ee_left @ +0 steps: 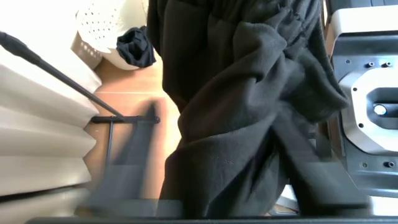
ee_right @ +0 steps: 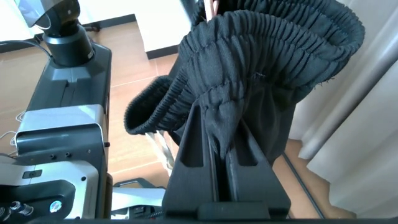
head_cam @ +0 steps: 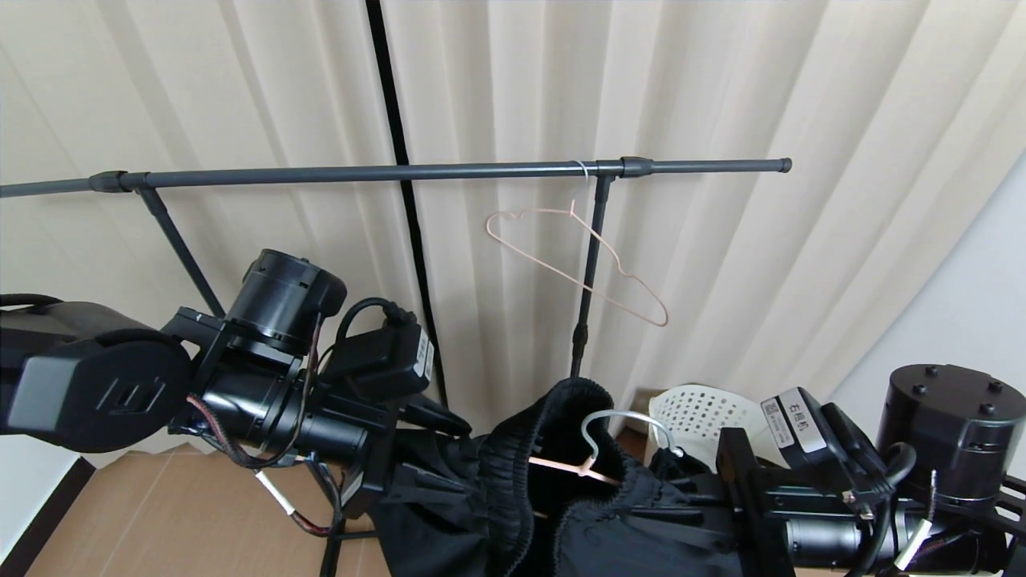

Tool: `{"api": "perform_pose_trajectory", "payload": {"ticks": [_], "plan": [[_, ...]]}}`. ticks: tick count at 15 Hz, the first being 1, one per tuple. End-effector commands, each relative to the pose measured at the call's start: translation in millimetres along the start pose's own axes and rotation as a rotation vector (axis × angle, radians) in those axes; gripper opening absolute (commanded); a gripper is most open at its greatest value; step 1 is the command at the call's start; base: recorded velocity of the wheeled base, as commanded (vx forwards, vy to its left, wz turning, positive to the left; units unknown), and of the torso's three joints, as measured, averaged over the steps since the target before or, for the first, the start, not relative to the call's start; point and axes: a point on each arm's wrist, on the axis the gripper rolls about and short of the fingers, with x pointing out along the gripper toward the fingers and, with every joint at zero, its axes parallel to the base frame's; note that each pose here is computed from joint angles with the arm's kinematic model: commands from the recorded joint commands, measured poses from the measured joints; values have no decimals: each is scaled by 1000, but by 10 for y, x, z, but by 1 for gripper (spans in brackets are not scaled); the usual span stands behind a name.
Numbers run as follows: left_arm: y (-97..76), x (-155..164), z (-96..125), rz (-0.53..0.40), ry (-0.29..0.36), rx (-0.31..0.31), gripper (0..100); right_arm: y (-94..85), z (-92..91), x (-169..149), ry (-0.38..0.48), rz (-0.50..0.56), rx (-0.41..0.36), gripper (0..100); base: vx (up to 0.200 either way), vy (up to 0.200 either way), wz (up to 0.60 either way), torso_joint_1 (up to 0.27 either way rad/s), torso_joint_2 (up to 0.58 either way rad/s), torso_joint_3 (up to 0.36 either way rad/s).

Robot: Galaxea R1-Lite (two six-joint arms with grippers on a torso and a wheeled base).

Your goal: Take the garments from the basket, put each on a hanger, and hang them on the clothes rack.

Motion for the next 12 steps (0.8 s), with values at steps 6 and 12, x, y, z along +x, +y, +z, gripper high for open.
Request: {"api": "perform_pose_trajectory", "payload": {"ticks": [6, 12], "plan": [[-76, -94, 33, 18, -9, 9, 0, -35, 28, 16, -8, -12, -6, 0, 0, 0, 0, 0, 0, 0], [-139, -335, -7, 90, -11, -15, 0, -171, 55, -143, -26, -102, -11, 100, 0, 0, 0, 0, 0, 0]]}}
